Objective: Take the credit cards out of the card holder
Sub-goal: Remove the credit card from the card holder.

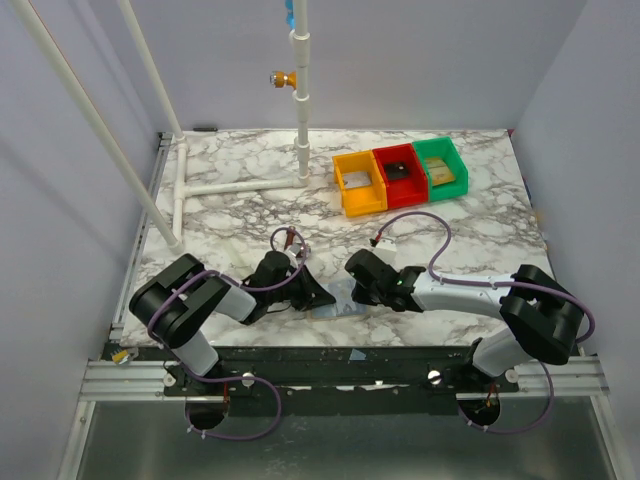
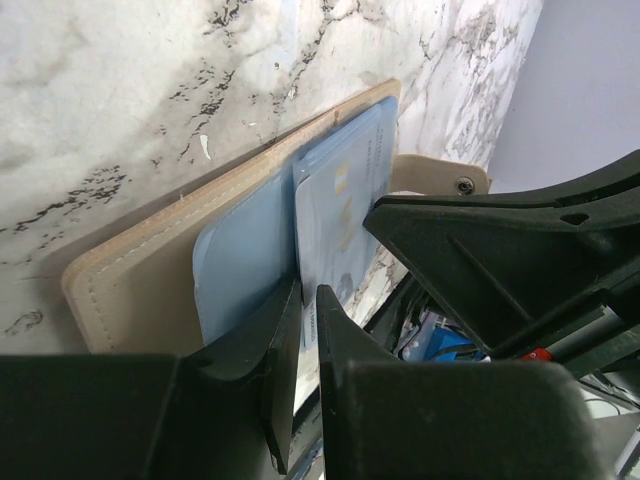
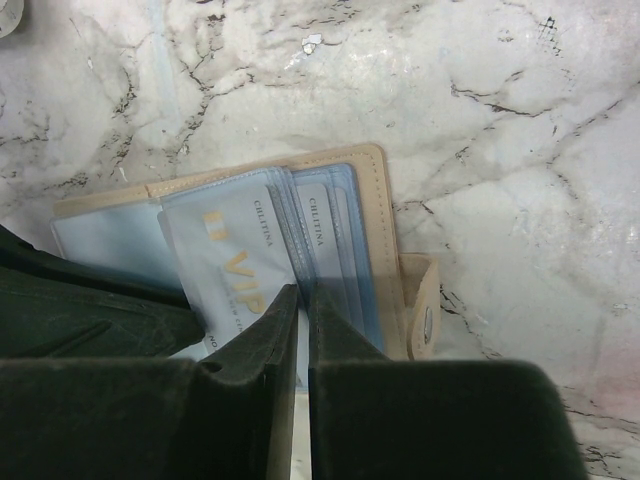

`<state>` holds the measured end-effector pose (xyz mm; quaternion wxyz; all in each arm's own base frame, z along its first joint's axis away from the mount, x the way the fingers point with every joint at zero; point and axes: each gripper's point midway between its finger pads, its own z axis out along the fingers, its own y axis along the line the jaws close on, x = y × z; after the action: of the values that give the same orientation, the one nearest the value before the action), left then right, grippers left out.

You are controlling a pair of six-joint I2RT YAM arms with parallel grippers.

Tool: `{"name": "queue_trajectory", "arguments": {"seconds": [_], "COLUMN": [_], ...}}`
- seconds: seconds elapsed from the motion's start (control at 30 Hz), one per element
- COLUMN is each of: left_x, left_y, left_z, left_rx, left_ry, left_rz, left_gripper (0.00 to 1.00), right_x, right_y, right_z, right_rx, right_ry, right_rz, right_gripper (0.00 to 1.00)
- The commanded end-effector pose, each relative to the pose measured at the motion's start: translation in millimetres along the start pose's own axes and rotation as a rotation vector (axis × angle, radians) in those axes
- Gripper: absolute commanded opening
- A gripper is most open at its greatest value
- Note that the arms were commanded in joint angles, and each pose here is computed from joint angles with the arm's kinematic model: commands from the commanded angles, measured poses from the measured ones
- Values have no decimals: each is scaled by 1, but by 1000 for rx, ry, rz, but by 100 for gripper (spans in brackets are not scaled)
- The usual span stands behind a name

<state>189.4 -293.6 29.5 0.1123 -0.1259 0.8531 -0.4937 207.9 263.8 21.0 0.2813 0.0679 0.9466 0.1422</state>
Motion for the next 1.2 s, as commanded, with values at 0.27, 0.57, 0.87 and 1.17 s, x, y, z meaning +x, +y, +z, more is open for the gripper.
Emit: {"name": "queue_trajectory", "arguments": {"seconds": [0.27,0.57,0.87,1.17], "left_x": [5,5,10,11], "left_y": [-47,-50,-32,-12], "left_z": [-3,-4,-10,-11], "left_rx": [204,217,200,123], "left_ry": [44,47,49,53], "left_rz": [38,27,-8,-24], "left_gripper": [10,0,0,0], "right_x": [46,47,46,41], "right_y": [-57,-59,-64,-64], "right_z": [12,13,12,11], "right_rx": [175,177,193,205], "right_ry": [132,134,119,104], "right_rz": [-81,-80,-70,-74], "right_gripper": [8,8,8,9]}}
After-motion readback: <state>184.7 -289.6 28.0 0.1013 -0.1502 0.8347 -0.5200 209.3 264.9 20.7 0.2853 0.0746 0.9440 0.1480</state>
